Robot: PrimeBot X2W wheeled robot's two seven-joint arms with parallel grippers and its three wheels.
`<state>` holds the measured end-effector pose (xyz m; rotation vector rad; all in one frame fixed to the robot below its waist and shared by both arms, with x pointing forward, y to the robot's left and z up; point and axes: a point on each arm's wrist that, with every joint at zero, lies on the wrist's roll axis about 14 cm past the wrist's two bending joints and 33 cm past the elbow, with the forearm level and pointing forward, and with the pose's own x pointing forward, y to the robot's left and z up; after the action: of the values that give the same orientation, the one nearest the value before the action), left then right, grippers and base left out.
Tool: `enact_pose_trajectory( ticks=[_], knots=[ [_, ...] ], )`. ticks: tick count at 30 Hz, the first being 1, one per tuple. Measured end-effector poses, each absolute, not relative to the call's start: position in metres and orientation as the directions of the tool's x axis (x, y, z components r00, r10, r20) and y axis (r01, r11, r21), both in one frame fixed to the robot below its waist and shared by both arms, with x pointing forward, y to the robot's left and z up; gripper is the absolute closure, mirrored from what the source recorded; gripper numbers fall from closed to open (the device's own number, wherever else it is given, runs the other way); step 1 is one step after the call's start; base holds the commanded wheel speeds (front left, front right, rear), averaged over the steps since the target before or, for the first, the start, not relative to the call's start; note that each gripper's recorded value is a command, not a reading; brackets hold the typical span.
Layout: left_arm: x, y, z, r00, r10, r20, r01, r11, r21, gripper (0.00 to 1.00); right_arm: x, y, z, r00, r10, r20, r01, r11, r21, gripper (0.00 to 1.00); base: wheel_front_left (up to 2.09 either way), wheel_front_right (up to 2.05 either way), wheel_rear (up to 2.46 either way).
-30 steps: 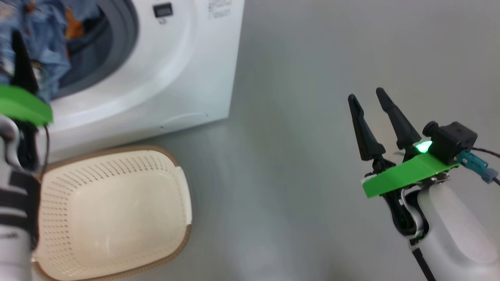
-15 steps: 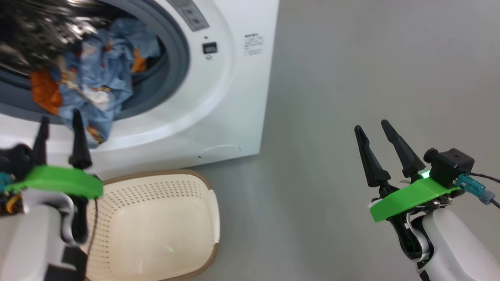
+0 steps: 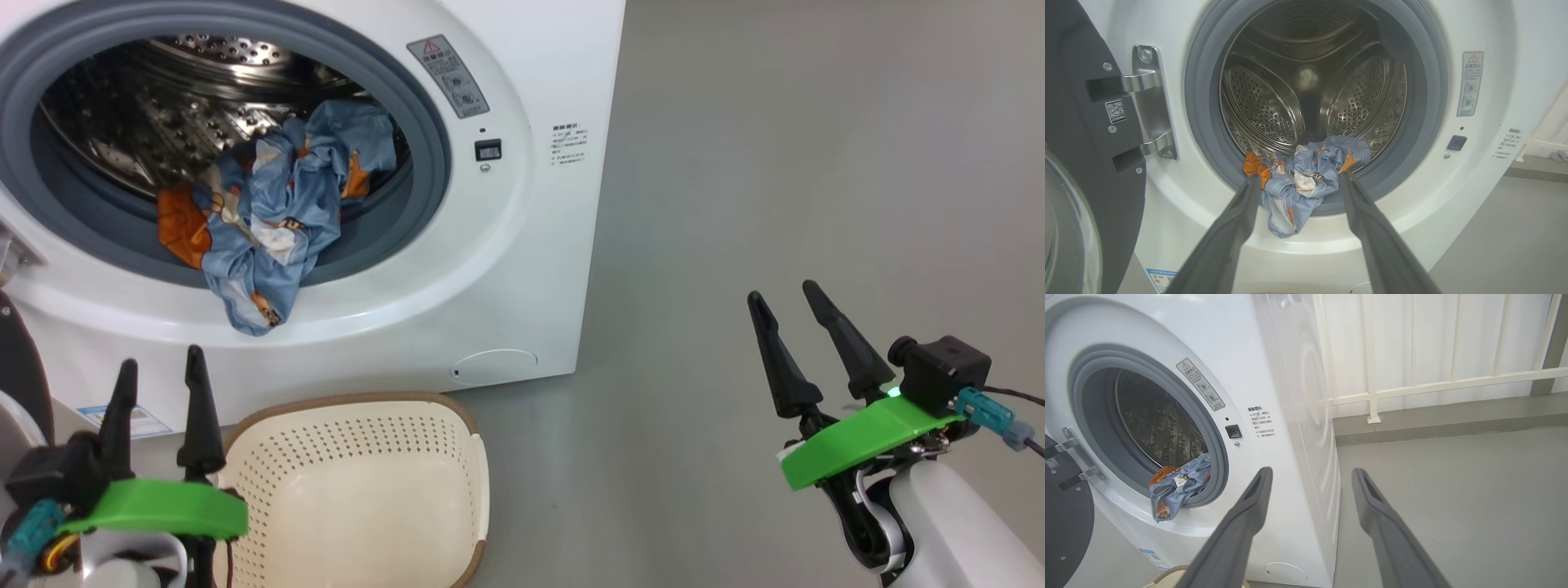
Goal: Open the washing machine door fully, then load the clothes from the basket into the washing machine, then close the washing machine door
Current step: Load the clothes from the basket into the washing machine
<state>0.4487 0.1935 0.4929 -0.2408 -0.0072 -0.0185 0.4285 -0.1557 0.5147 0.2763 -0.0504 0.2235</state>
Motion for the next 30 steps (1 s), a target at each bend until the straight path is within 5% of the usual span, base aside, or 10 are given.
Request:
enact_pose_trajectory(
  ticks=[30],
  knots=[
    [0.419, 0.174, 0.497, 0.999, -0.043, 0.003, 0.042, 0.966, -0.254, 0.00, 0.422, -0.161, 0.510, 0.974, 0.217, 0.059, -0.224, 0.950, 0.219, 0.00, 0.00, 0.00, 0.00]
  ],
)
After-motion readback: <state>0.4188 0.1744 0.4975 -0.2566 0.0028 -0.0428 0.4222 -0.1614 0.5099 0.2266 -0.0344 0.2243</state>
